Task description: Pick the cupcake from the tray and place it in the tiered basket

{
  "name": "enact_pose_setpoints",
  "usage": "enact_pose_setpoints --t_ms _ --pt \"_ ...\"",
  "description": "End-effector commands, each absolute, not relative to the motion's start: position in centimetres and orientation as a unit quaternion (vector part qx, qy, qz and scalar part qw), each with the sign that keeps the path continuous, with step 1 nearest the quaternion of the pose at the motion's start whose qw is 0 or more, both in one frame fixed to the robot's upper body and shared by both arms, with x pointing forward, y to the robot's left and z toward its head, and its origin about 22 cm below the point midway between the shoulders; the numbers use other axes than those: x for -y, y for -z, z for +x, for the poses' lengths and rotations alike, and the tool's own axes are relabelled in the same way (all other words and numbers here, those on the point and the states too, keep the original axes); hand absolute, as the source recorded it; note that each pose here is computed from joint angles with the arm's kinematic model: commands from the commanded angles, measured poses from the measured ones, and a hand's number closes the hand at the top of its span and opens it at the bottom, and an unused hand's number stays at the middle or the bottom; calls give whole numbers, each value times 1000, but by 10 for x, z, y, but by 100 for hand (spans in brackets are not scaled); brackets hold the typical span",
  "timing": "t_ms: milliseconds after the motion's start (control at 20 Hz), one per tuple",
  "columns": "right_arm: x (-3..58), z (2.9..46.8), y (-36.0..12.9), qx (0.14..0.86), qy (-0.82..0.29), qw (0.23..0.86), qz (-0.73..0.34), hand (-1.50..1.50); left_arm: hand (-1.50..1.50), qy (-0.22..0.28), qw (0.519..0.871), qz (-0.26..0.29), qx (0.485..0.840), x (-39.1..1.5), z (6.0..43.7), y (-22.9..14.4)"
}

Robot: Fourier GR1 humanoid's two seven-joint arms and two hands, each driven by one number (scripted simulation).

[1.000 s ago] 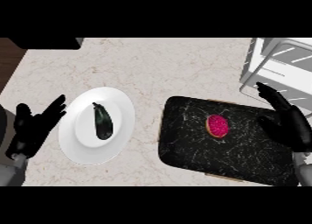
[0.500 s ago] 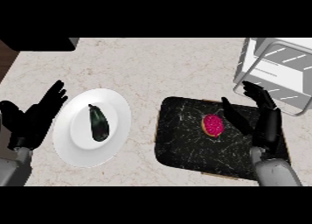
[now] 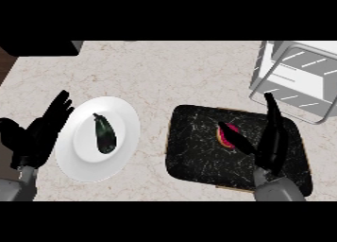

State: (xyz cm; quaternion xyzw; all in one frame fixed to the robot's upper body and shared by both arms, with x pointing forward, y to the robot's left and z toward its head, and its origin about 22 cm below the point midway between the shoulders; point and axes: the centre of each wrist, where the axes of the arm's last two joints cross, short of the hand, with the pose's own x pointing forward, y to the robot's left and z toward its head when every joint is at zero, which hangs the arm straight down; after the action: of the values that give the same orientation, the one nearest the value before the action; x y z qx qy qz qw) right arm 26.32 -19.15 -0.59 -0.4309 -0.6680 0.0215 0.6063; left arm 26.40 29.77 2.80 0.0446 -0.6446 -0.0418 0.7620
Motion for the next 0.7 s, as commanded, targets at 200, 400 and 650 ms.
enact_pose_setpoints --t_ms 200,400,650 --pt "193 255 12 489 -242 707 -450 -150 0 46 763 37 644 -292 261 -30" --pt "143 265 -28 437 -290 738 -425 -150 0 52 758 31 650 -284 264 -31" --pt "89 277 -102 390 -278 750 -456 -150 0 49 756 29 652 -294 262 -32"
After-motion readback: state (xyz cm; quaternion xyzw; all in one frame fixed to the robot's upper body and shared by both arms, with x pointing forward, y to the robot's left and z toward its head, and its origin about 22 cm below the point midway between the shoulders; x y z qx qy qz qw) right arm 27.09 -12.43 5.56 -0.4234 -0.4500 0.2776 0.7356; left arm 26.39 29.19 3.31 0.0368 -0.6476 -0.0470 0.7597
